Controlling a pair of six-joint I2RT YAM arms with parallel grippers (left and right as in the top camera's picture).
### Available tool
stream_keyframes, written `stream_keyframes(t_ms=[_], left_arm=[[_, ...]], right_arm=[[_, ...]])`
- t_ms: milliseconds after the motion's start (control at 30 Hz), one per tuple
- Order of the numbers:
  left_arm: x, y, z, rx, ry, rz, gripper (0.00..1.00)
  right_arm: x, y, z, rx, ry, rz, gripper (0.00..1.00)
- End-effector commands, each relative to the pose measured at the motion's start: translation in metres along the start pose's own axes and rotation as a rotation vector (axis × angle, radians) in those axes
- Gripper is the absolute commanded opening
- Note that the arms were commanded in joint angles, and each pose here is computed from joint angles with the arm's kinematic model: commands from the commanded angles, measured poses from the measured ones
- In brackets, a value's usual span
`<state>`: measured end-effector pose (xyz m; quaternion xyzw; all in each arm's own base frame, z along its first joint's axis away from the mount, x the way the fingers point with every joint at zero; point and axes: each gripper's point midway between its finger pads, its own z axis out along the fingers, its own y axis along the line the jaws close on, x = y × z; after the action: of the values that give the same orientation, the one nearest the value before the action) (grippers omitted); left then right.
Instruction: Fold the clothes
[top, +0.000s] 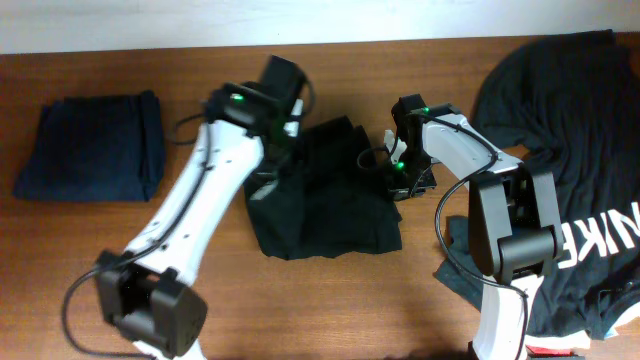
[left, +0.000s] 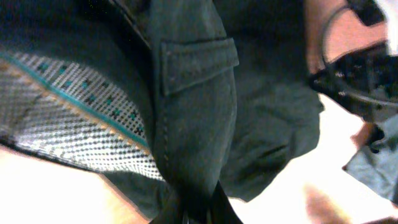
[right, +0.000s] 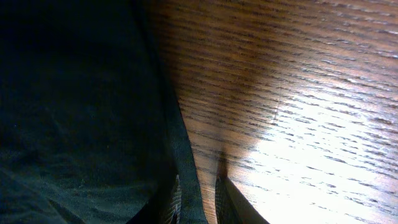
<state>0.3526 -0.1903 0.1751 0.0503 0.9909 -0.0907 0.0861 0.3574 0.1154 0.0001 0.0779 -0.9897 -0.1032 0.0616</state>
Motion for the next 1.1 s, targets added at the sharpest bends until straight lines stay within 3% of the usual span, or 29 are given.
stream_keyframes(t_ms=[0, 200, 233, 333, 433, 533, 633, 733, 867, 1067], left_arm=[[-0.002, -0.045, 0.017, 0.103, 0.006, 0.053, 0.0], [-0.005, -0.08, 0.032, 0.14, -0.024, 0.08, 0.01], [-0.002, -0.083, 0.035, 0.138, -0.015, 0.087, 0.05], [-0.004, -0.082, 0.036, 0.138, -0.019, 0.1, 0.34], [-0.033, -0.065, 0.017, 0.123, -0.107, 0.152, 0.42], [-0.088, -0.008, -0.004, 0.034, -0.272, 0.036, 0.52], [-0.116, 0.029, -0.001, 0.021, -0.327, -0.044, 0.52], [-0.13, 0.056, 0.028, -0.002, -0.31, -0.092, 0.52], [-0.128, 0.07, 0.095, -0.034, -0.205, -0.09, 0.52], [-0.093, 0.087, 0.168, -0.084, -0.006, -0.111, 0.52]], right_arm=[[0.009, -0.002, 0.009, 0.022, 0.032, -0.012, 0.24], [0.01, -0.002, 0.009, 0.022, 0.036, -0.012, 0.24], [0.01, -0.002, 0.009, 0.022, 0.036, -0.012, 0.24], [0.011, -0.003, 0.007, 0.023, 0.041, -0.008, 0.24], [0.004, -0.018, -0.026, 0.03, 0.033, 0.045, 0.23], [-0.012, -0.043, -0.106, 0.011, -0.073, 0.134, 0.23], [-0.014, -0.035, -0.156, -0.052, -0.147, 0.142, 0.23], [-0.006, 0.016, -0.176, -0.256, -0.166, -0.028, 0.23], [0.012, 0.071, -0.16, -0.35, -0.068, -0.124, 0.24], [0.042, 0.104, -0.106, -0.338, 0.088, -0.194, 0.24]])
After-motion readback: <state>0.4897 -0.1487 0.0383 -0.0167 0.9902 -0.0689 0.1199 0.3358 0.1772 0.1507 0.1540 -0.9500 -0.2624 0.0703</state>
